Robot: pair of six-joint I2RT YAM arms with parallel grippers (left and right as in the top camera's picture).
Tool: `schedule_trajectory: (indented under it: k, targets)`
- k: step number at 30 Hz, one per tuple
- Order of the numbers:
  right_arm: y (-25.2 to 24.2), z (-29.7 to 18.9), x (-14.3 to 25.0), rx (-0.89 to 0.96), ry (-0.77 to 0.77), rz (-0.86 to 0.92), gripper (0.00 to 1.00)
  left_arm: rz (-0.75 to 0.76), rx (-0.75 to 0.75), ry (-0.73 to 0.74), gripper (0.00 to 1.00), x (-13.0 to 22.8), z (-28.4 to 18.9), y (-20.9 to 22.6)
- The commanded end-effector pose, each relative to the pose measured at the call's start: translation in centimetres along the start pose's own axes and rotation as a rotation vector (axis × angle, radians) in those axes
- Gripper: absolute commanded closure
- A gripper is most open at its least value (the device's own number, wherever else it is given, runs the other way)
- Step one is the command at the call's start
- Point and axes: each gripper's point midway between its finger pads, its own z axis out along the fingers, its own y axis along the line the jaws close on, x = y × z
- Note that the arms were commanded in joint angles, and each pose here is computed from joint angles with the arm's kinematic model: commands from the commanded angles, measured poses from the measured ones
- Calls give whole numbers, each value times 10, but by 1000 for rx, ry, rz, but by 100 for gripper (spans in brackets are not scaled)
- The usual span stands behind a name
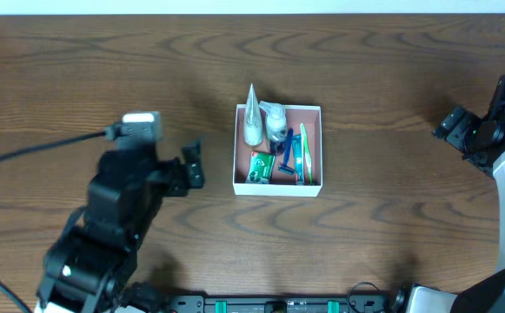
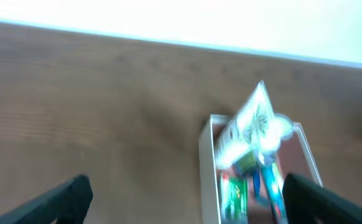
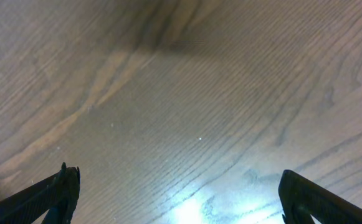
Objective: Pack container
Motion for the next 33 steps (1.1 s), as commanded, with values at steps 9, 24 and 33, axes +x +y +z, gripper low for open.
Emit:
schedule_trajectory:
  k: [9,24,33]
  targets:
    - [-2,-5,-6,1,-18,6,1,-5,87,-255,2,56,20,36]
    - [-2,-5,-6,1,-18,6,1,-39,14,-406,2,92,22,77]
    - [-2,-5,-6,1,-18,6,1,-39,3,-445,2,98,22,82]
